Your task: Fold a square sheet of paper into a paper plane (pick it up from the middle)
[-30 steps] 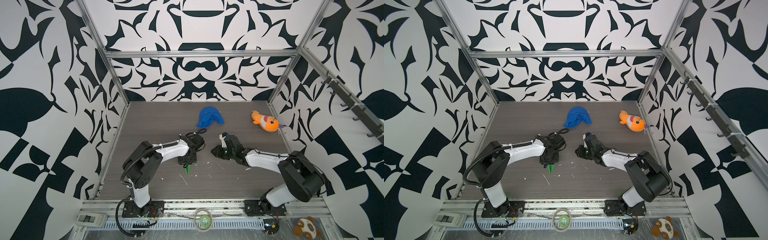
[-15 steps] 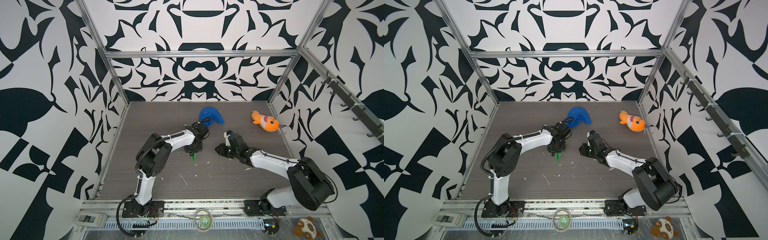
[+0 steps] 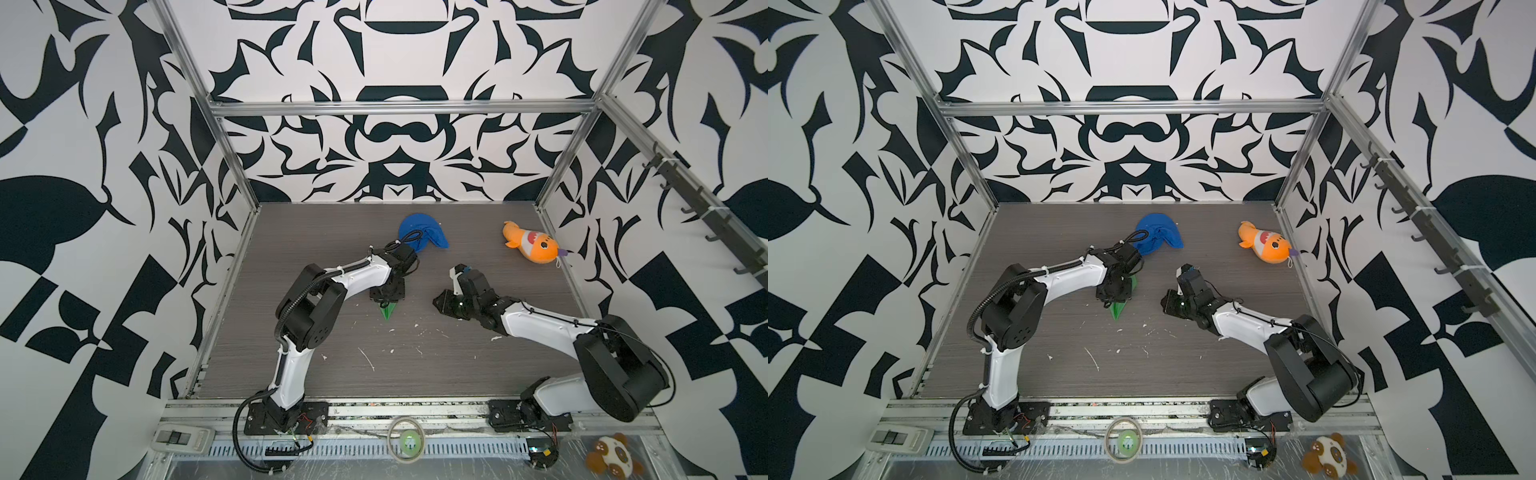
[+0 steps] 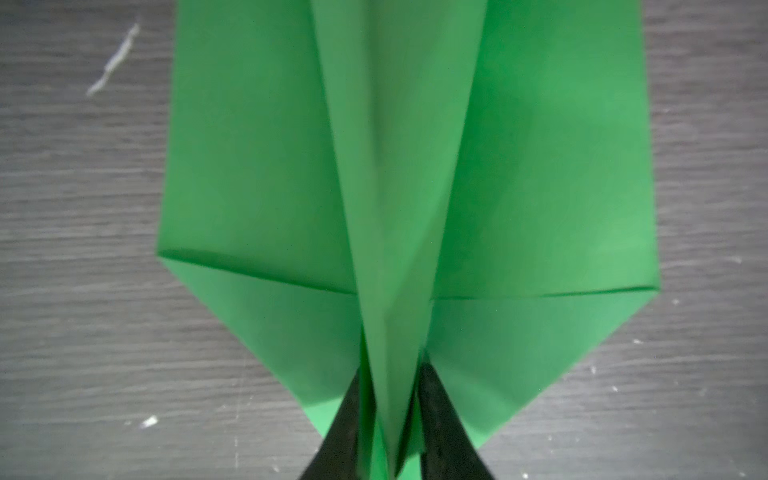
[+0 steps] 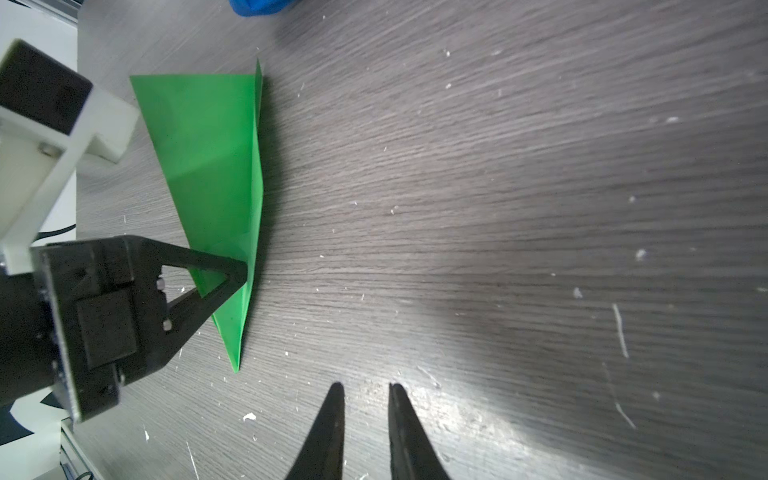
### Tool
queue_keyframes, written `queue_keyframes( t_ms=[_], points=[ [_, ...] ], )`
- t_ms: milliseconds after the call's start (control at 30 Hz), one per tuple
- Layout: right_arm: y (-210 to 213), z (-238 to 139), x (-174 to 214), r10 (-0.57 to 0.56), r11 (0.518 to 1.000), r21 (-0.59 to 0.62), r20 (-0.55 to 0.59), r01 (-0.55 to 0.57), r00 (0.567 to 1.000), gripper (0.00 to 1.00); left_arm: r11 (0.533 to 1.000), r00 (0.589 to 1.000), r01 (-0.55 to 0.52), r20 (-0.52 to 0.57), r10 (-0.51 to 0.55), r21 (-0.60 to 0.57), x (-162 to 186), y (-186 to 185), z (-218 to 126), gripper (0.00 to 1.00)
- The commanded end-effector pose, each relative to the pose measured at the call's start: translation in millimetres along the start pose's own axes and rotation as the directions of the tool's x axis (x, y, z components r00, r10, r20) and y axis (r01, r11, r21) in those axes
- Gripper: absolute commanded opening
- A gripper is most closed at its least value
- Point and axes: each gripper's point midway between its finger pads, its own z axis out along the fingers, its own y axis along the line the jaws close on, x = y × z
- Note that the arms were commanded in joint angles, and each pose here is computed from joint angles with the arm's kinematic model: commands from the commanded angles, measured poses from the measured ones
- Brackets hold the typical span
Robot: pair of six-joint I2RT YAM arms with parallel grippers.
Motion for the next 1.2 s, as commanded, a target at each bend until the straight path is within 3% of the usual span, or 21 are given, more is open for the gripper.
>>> queue_keyframes(
  t_ms=[0,133,267,367,467,600,733,900,933,1067,1167],
  points=[
    [16,-13,-23,-0.031,0.999,-0.02,0.067,0.032,0.997,0.25,1.0,1.0,-0.008,0.006,0.008,0.006,-3,1,-22,0.28],
    [27,-28,-41,-0.062,0.998,-0.018,0.113,0.065,0.992,0.31,0.999,0.997,-0.01,0.076,0.007,0.037,-14,1,-55,0.39],
    [34,-53,-67,-0.119,0.993,0.033,0.194,0.115,0.974,0.44,0.999,0.989,-0.007,0.15,0.001,0.041,-18,14,-93,0.46],
    [37,-79,-90,-0.193,0.98,0.106,0.269,0.17,0.943,0.54,0.998,0.974,0.016,0.225,-0.028,0.057,-24,28,-122,0.56],
    [33,-111,-115,-0.3,0.945,0.238,0.354,0.225,0.886,0.66,0.995,0.942,0.057,0.327,-0.081,0.08,-34,50,-148,0.65],
    [14,-157,-146,-0.452,0.854,0.464,0.442,0.234,0.774,0.87,0.982,0.849,0.175,0.494,-0.187,0.072,-46,109,-176,0.84],
    [-14,-192,-163,-0.532,0.768,0.627,0.514,0.128,0.673,0.89,0.943,0.707,0.321,0.638,-0.304,0.094,-44,176,-196,1.0],
    [-61,-199,-158,-0.586,0.722,0.692,0.592,0.025,0.553,0.92,0.882,0.51,0.463,0.786,-0.349,0.09,-23,249,-200,0.99],
    [-75,-197,-154,-0.588,0.713,0.701,0.598,0.001,0.544,0.92,0.876,0.481,0.476,0.811,-0.333,0.078,-18,261,-199,0.99],
    [-121,-181,-144,-0.557,0.682,0.73,0.559,-0.047,0.615,0.92,0.876,0.408,0.483,0.882,-0.237,0.012,-8,289,-188,0.99],
    [-141,-166,-140,-0.543,0.679,0.733,0.542,-0.046,0.641,0.92,0.876,0.393,0.48,0.904,-0.167,-0.047,-6,303,-177,0.99]
  ],
)
